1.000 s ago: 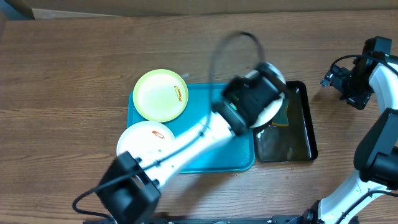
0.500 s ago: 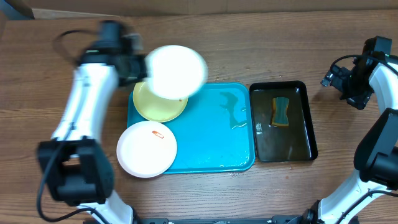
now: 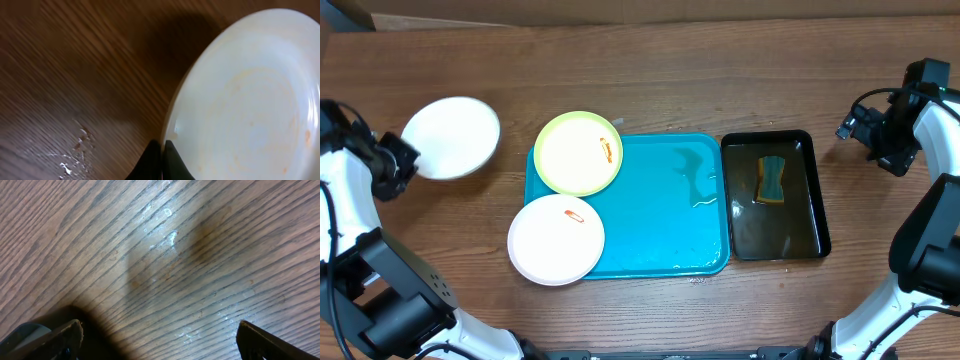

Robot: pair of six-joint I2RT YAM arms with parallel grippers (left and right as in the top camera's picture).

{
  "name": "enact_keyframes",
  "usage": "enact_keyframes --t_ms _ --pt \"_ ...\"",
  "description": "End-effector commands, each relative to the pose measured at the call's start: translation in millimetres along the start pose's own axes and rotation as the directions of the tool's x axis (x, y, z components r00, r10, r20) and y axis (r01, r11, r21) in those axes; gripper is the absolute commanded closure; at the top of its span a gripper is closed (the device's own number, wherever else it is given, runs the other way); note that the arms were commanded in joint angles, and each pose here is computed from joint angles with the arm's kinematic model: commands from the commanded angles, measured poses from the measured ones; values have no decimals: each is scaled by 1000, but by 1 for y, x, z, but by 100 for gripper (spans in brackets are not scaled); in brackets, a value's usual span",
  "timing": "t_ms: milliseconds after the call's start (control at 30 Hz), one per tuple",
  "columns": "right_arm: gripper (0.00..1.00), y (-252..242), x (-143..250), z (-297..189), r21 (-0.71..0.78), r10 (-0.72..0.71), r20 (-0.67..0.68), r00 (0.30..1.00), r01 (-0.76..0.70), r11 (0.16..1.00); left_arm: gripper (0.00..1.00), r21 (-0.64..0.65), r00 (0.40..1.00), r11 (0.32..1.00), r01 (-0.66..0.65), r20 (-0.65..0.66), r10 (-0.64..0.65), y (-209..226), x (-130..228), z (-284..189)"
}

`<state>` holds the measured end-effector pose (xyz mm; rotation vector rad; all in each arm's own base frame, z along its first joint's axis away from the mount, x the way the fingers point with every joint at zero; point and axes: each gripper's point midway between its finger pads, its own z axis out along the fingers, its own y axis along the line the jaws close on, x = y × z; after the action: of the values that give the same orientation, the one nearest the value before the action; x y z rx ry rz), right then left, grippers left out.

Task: Clean dirty plates on tray and stack at the side
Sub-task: 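Set the white plate down on the table's left side and release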

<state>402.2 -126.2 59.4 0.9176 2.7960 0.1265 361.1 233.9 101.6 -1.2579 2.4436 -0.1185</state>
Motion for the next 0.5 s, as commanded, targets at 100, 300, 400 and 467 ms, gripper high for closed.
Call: enact_keyframes --t_ms 100,300,400,467 --pt "0 4 -14 -21 -11 1 67 998 0 1000 95 -90 994 996 16 111 -6 21 -2 22" --pt "0 4 -14 -21 -11 1 67 998 0 1000 93 -88 994 996 -15 106 25 21 12 40" --pt "0 4 -14 -21 -11 1 67 998 0 1000 49 -58 994 998 -31 99 37 15 12 40" --pt "0 4 -14 -21 -11 1 67 998 0 1000 41 39 995 997 -73 66 70 -4 16 37"
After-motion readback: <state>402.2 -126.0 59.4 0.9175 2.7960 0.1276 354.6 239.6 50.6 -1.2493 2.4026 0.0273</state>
